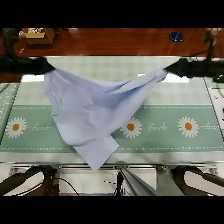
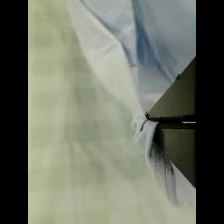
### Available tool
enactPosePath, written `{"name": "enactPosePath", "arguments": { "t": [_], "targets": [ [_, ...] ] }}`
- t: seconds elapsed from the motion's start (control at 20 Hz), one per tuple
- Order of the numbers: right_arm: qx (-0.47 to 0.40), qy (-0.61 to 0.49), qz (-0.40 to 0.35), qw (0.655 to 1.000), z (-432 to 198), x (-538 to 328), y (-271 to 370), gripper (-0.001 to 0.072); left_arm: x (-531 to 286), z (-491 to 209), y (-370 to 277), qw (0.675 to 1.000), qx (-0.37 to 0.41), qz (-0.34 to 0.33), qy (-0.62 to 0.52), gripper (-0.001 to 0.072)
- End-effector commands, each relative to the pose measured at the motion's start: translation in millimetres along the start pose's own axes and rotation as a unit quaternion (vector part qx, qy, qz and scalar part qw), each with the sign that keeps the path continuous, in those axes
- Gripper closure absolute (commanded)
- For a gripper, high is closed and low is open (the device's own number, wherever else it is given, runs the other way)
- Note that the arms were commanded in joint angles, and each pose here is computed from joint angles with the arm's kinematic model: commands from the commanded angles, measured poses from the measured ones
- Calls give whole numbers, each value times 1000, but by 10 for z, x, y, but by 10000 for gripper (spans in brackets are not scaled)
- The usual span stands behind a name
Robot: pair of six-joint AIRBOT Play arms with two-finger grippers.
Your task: Fold the shirts.
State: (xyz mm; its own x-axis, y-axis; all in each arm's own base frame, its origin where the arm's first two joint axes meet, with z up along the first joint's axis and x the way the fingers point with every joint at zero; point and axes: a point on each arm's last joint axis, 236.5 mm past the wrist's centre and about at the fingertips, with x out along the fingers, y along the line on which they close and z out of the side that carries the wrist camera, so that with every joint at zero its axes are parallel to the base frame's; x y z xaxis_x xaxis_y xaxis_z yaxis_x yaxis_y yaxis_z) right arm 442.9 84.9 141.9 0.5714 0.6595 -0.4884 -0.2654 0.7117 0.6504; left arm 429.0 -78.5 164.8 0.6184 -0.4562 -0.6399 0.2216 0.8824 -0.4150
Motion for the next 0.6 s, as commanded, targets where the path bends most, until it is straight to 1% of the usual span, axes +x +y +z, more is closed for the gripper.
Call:
{"name": "enactPosePath", "arguments": {
  "t": [0.0,0.1,0.25,0.4,0.55],
  "targets": [
    [-121,-110,5,987,657,-729,878,693,-1011,894,-642,984,88,-5,-152,689],
    [-173,-158,-4,972,888,-1141,1334,693,-1625,1190,-1025,965,133,-8,-226,689],
    [-218,-220,-2,951,1030,-1698,1980,693,-2470,1358,-1544,930,187,-13,-315,689],
    [-229,-259,10,938,937,-2130,2494,693,-3164,1281,-1961,898,221,-18,-380,689],
    [-239,-267,14,933,643,-2403,2812,693,-3673,1012,-2264,882,215,-36,-419,689]
  ]
}}
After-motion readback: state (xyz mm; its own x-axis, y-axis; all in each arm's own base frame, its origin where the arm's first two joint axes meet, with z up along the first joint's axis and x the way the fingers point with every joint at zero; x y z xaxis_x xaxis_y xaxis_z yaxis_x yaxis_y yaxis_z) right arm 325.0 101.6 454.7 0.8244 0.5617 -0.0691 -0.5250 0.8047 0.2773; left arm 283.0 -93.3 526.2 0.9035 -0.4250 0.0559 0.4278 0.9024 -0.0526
